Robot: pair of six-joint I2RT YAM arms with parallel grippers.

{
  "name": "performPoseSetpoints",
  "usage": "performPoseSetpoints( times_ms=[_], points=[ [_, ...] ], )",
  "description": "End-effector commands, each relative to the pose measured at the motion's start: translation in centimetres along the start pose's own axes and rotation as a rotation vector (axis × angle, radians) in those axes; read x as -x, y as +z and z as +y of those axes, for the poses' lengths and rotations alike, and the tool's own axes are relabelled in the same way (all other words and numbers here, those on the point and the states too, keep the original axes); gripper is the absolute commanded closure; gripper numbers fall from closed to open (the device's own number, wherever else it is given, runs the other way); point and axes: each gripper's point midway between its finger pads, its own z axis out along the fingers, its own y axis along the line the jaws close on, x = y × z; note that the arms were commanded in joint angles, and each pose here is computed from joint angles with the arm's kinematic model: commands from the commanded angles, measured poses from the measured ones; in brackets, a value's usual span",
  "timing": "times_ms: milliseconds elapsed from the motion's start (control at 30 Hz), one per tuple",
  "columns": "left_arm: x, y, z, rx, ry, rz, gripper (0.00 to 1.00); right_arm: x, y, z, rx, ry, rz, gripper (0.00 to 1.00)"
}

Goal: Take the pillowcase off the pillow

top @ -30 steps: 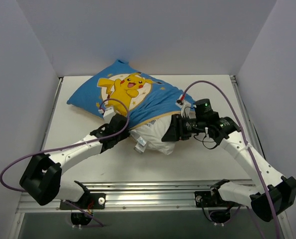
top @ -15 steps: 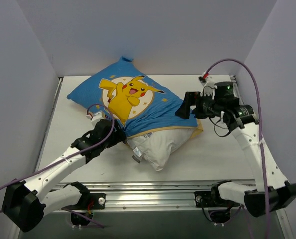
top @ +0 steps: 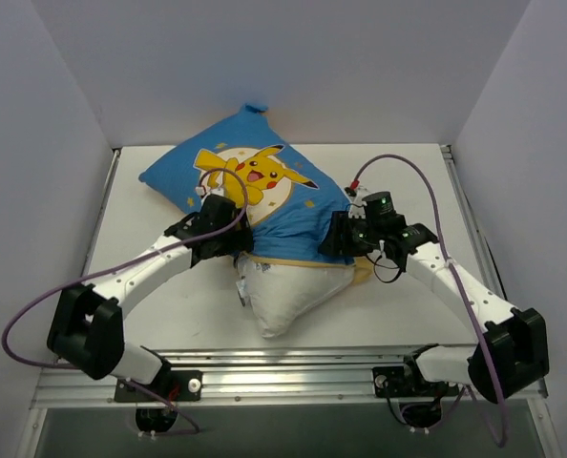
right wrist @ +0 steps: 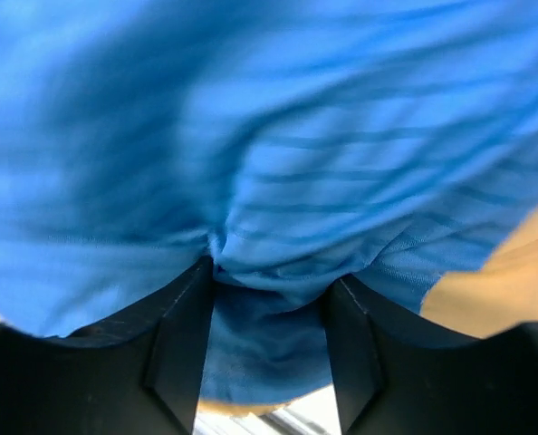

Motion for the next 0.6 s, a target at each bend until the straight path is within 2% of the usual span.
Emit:
performPoseSetpoints(
  times_ms=[0,133,300,500,567],
  points=[
    [4.3,-0.3,-7.5,-0.267,0.041,-0.069,0.04,-7.4,-2.6,8.0,0.250,0.000,0.178,0.57],
    [4.6,1.1,-10.1,-0.338,0.090,-0.029,0.04,-9.6,-4.5,11.0,0.324,-0.022,0.181,0.59],
    [6.9,1.4,-12.3,-0.377,0.149,-0.062,0.04,-10.5,-3.3,10.9,0.300,-0.010,0.190,0.60],
    [10.4,1.9,-12.7,-0.325,0.178,-0.126,0.03,-7.3,1.2,7.3,0.116,-0.034,0.110,0.59],
    [12.5,0.9,-12.8,-0.320,0.167,-0.154,0.03,-4.9,1.9,7.5,0.110,-0.050,0.073,0.59]
  ],
)
